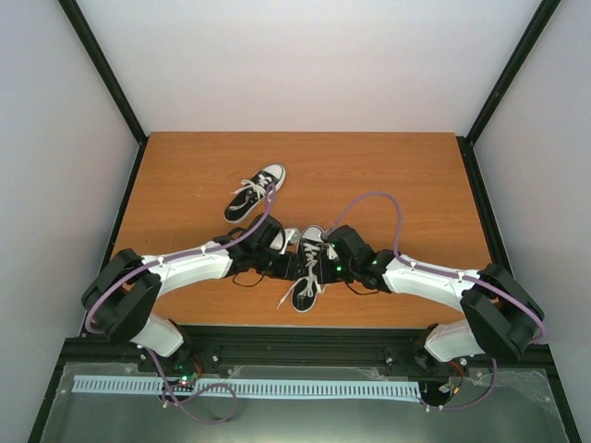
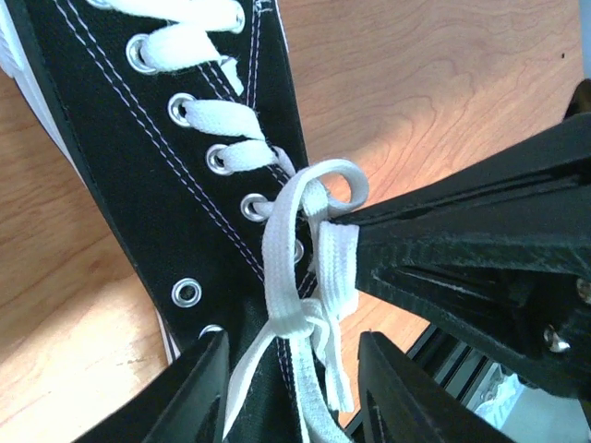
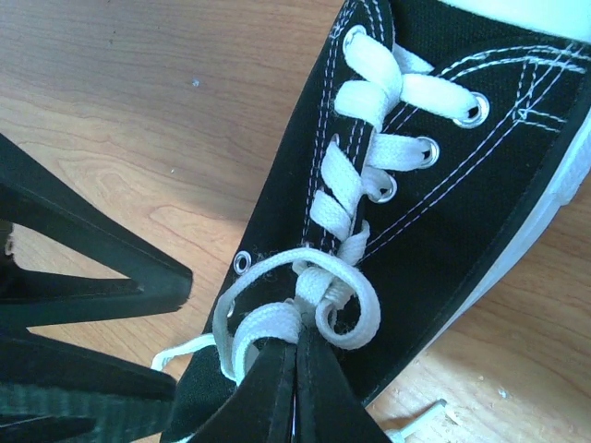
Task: Tie the shoes
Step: Cross the shoelace with the shoelace.
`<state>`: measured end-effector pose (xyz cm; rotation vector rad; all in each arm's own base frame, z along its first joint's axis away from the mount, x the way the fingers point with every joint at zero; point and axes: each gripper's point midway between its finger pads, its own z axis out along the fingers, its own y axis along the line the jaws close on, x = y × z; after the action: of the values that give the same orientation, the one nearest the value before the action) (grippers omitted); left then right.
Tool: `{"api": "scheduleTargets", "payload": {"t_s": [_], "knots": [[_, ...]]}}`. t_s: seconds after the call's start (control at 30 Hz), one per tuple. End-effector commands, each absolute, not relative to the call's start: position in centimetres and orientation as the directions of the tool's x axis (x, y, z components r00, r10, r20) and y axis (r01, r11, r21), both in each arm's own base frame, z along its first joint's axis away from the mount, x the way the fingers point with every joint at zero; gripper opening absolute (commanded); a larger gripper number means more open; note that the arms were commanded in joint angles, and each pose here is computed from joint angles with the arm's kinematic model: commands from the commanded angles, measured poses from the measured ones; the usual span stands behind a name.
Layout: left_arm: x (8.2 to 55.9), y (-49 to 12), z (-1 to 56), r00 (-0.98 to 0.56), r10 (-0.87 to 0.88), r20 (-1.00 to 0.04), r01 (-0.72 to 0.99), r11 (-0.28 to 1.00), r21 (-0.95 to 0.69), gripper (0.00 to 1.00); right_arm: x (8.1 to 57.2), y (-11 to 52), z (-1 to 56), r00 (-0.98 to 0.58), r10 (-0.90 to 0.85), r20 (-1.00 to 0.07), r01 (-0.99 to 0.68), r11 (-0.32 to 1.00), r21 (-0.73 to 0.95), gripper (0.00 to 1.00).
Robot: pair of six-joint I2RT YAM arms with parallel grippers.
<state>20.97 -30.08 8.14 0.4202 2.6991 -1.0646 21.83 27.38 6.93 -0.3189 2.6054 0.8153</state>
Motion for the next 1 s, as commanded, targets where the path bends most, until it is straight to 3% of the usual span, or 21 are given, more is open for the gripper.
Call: {"api": "scheduleTargets", "payload": {"t_s": [0.0, 0.4, 0.57, 0.97], "knots": [[22.5, -31.5, 9.6, -0.926, 0.170, -0.337, 0.360, 0.663, -0.656, 0.38, 21.9, 27.6, 7.2, -0.890, -0.090, -0.448, -0.333, 0.799, 0.501, 0.03], [23.6, -31.5, 8.2, -0.930, 0.157, -0.333, 0.345, 0.687, -0.640, 0.18, 21.9, 27.8, 7.3, -0.889, -0.092, -0.449, -0.338, 0.793, 0.506, 0.03], [24.1, -31.4, 8.4, -0.925, 0.134, -0.355, 0.345, 0.686, -0.640, 0.02, 22.1, 28.0, 8.0, -0.882, -0.090, -0.462, -0.346, 0.789, 0.508, 0.03], [24.2, -30.7, 9.0, -0.918, 0.125, -0.377, 0.352, 0.695, -0.627, 0.01, 22.9, 29.4, 8.5, -0.869, -0.114, -0.481, -0.381, 0.775, 0.505, 0.03]]}}
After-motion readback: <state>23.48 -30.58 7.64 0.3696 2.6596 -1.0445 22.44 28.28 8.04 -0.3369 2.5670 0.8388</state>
